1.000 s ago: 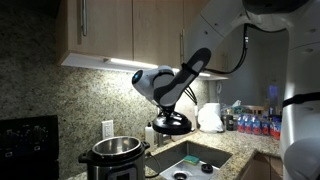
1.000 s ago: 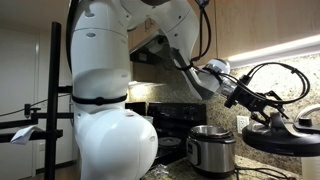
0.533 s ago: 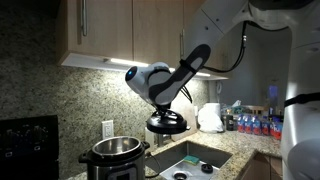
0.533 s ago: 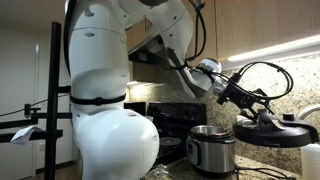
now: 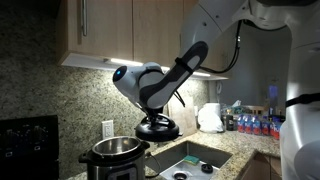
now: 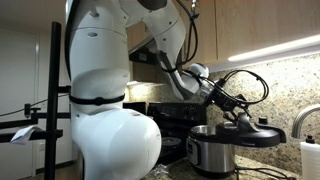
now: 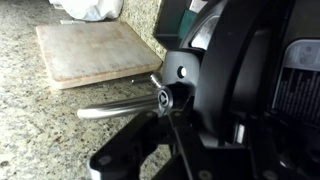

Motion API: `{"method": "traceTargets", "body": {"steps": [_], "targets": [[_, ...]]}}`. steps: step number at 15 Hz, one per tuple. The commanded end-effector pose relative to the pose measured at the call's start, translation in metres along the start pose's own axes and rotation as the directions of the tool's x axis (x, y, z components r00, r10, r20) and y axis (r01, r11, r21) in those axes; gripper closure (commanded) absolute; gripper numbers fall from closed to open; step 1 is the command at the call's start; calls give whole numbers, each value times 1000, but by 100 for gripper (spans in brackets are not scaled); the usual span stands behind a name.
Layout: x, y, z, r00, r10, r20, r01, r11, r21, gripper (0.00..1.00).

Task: Pick up the black lid on the right and put it on top of the rice cooker on the left

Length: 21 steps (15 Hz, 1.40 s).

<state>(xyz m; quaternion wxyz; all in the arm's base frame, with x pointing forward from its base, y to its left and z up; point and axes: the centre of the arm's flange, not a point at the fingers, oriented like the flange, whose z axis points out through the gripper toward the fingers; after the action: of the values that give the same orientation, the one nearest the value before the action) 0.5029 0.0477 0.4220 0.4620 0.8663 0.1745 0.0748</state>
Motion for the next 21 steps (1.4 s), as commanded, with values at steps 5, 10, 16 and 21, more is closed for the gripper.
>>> {"method": "traceTargets", "body": {"steps": [5,10,16,21], "targets": [[19,-10,-43,994,-83,-74,79,995,-53,97],[43,-11,-59,986,-111,-123,105,993,-56,97],[77,-29,-78,968,-183,-174,175,983,-63,97],[95,-57,-92,938,-260,-230,247,965,-83,97]]}}
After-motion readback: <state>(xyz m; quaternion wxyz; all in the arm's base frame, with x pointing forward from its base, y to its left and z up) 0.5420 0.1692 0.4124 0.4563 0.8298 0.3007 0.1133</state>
